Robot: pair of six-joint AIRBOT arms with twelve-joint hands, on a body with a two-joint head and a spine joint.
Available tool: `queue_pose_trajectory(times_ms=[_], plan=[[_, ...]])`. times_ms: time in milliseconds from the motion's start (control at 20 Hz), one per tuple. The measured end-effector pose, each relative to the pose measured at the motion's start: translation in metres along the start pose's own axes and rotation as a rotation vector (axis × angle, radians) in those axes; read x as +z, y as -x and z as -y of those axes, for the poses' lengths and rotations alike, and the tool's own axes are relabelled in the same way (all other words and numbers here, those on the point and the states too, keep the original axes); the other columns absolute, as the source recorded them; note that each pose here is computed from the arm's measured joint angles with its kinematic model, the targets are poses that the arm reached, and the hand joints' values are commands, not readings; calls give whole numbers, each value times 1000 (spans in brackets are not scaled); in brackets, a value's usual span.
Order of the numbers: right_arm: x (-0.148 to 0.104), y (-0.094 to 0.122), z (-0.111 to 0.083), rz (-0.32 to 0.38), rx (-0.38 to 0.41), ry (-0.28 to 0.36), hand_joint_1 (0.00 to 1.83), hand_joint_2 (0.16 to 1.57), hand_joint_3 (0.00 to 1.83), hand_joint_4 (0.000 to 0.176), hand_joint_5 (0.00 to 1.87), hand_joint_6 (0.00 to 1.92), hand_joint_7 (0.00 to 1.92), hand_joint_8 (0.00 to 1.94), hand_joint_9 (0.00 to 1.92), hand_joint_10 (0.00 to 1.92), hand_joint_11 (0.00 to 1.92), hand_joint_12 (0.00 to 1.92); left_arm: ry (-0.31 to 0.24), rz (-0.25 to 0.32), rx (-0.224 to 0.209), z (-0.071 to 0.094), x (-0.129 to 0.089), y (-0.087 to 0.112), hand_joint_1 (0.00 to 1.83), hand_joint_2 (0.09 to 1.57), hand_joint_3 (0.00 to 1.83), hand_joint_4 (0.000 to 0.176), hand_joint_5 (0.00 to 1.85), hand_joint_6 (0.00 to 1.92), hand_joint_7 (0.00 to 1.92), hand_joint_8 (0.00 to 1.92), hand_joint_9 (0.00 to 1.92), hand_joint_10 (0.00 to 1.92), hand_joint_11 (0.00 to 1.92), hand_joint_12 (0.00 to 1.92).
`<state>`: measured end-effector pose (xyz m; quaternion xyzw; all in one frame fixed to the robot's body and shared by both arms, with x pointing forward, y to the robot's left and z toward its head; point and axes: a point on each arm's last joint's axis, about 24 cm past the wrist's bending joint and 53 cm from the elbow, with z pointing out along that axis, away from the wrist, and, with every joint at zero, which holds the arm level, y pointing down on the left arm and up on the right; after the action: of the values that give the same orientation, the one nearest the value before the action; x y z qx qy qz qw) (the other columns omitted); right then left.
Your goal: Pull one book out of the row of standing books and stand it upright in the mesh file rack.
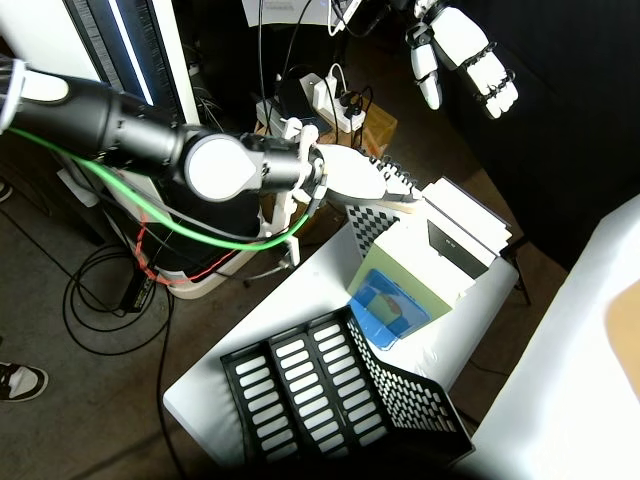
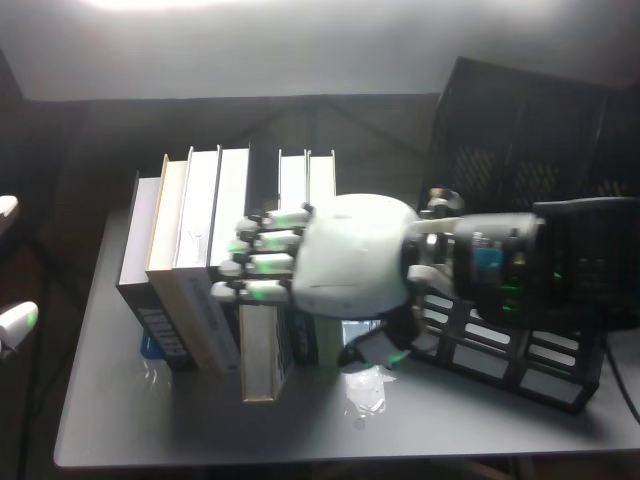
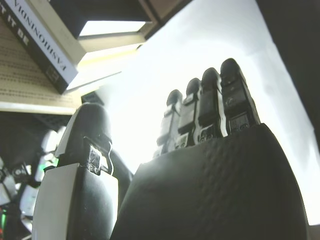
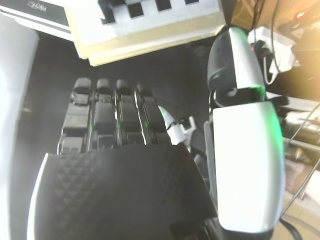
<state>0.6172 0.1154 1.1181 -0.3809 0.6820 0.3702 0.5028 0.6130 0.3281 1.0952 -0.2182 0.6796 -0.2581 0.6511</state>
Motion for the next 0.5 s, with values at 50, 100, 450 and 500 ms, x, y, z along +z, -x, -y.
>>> queue_pose_trajectory(times_ms=[50, 100, 450, 500], plan=[[5, 4, -6, 3, -24, 13, 781, 1031, 0, 0, 0, 0, 0, 0, 0, 0, 0, 0, 5, 8, -2, -1, 0, 2, 333, 1370, 0, 51, 3, 1, 0, 0, 0, 0, 0, 0], [11, 4, -15, 3, -49, 31, 860, 1021, 0, 0, 0, 0, 0, 0, 0, 0, 0, 0, 7, 12, -3, -2, 0, 3, 334, 1386, 6, 56, 0, 0, 0, 0, 0, 0, 0, 0], [37, -16, -52, -61, -192, 80, 1237, 1125, 50, 0, 639, 102, 574, 75, 348, 220, 0, 1168, 36, 21, -16, -13, -10, 5, 429, 1431, 14, 42, 35, 11, 0, 0, 0, 0, 0, 0], [41, -21, -60, -68, -222, 95, 100, 1135, 41, 19, 237, 64, 137, 5, 48, 40, 0, 152, 42, 23, -18, -15, -12, 5, 463, 1431, 11, 39, 42, 13, 0, 0, 0, 0, 0, 0]])
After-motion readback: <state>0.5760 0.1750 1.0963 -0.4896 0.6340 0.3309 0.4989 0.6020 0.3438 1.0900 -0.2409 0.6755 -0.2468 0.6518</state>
